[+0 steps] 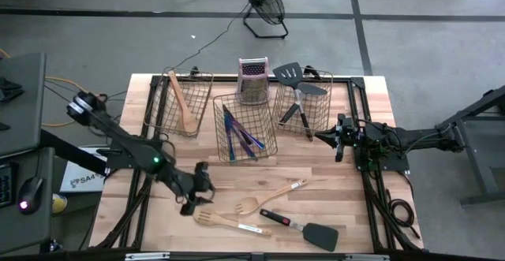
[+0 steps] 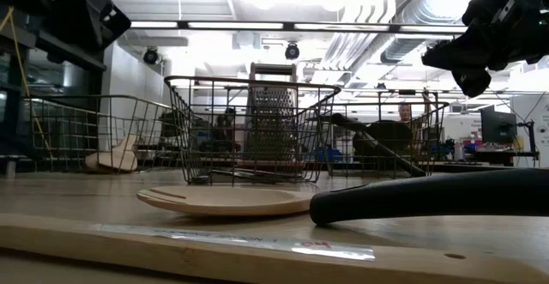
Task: Pick & Place Kitchen Items
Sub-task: Put the bottom brown serving spoon into the left wire basket
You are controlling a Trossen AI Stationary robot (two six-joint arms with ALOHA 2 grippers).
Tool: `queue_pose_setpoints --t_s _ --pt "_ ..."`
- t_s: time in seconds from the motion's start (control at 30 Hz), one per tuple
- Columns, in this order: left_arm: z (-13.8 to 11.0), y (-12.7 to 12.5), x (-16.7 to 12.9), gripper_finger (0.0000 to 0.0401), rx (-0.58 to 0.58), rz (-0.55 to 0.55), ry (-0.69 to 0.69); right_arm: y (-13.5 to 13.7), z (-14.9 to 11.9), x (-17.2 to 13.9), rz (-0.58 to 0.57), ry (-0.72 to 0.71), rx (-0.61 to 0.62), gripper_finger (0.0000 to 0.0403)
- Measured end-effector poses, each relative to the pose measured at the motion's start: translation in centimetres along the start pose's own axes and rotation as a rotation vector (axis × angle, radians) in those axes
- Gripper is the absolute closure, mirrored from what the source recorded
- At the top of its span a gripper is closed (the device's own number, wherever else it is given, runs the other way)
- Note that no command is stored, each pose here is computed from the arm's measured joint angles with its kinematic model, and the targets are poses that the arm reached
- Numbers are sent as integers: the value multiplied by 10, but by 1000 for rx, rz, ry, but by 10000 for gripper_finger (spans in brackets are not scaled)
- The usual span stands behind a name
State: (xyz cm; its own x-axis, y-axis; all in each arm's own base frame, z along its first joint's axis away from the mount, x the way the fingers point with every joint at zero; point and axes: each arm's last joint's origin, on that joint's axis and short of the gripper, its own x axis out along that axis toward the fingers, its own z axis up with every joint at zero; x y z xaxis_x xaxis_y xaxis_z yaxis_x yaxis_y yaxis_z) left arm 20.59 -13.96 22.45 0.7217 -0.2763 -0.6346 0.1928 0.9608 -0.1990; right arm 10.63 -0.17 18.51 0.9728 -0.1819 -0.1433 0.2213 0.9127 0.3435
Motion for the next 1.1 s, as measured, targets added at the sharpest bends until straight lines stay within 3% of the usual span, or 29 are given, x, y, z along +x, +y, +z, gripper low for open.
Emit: queue_pose_setpoints --t_s 0.5,0.77,1.1 --pt "29 -36 47 205 32 -1 38 0 0 0 -1 0 0 401" --pt "40 -45 53 205 54 -8 50 0 0 0 0 0 0 401" --pt "55 -53 52 205 80 17 174 0 0 0 0 0 0 401"
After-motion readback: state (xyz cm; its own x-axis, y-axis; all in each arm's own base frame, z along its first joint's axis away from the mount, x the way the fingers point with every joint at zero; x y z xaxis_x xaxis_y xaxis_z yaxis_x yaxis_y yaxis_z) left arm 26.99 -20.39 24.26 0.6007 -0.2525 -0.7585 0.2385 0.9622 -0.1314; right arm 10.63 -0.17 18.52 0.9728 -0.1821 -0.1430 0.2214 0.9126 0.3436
